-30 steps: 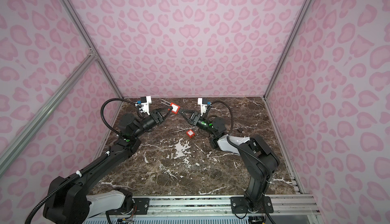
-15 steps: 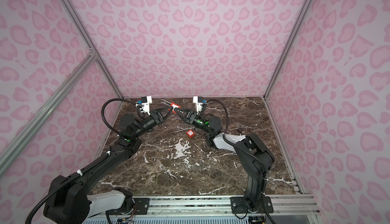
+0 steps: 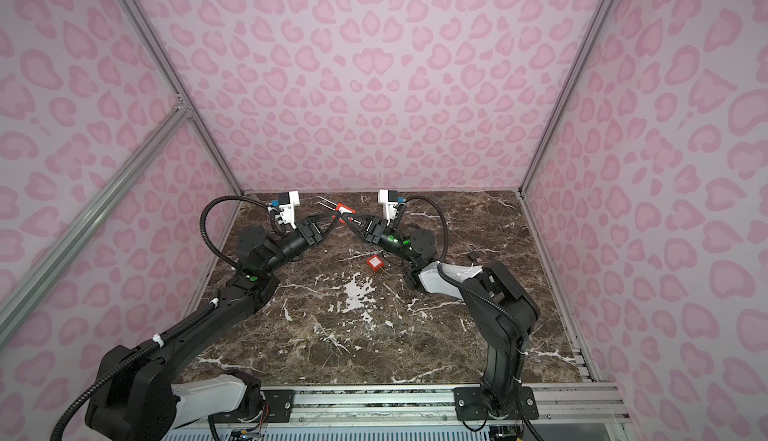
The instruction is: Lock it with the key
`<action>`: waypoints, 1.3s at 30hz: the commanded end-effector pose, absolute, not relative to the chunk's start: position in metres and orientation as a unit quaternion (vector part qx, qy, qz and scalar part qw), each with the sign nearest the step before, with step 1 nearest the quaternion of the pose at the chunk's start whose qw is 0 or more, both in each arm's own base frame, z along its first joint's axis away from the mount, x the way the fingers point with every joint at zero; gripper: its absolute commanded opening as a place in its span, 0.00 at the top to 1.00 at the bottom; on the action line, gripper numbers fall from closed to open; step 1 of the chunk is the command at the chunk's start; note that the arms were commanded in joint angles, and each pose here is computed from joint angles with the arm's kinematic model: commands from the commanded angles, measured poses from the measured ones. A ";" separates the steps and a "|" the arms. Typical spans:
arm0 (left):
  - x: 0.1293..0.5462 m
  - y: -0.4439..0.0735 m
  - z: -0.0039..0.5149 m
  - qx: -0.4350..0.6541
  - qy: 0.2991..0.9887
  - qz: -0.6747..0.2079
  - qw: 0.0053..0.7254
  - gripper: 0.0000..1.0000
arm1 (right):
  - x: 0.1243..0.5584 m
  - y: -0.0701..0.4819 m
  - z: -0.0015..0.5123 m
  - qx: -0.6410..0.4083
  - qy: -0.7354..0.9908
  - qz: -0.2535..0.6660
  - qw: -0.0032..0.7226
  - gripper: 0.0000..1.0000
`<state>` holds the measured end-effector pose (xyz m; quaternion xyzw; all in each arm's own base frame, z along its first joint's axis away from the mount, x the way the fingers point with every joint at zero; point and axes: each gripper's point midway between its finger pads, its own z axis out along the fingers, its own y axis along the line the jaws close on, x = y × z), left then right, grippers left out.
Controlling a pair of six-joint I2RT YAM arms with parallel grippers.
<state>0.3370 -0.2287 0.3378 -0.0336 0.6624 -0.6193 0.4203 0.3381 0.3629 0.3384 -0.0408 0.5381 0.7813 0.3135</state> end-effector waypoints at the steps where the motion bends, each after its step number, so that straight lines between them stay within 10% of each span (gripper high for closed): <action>1: 0.335 -0.225 0.343 -0.029 0.655 -0.615 0.437 0.50 | 0.334 0.357 0.346 -0.057 0.522 0.783 0.332 0.88; 9: 0.330 -0.219 0.343 -0.026 0.663 -0.600 0.446 0.36 | 0.340 0.341 0.342 -0.056 0.532 0.773 0.340 0.89; 39: 0.271 -0.212 0.347 0.185 0.638 -0.484 0.570 0.42 | 0.252 0.305 0.303 -0.395 0.648 0.544 0.358 1.00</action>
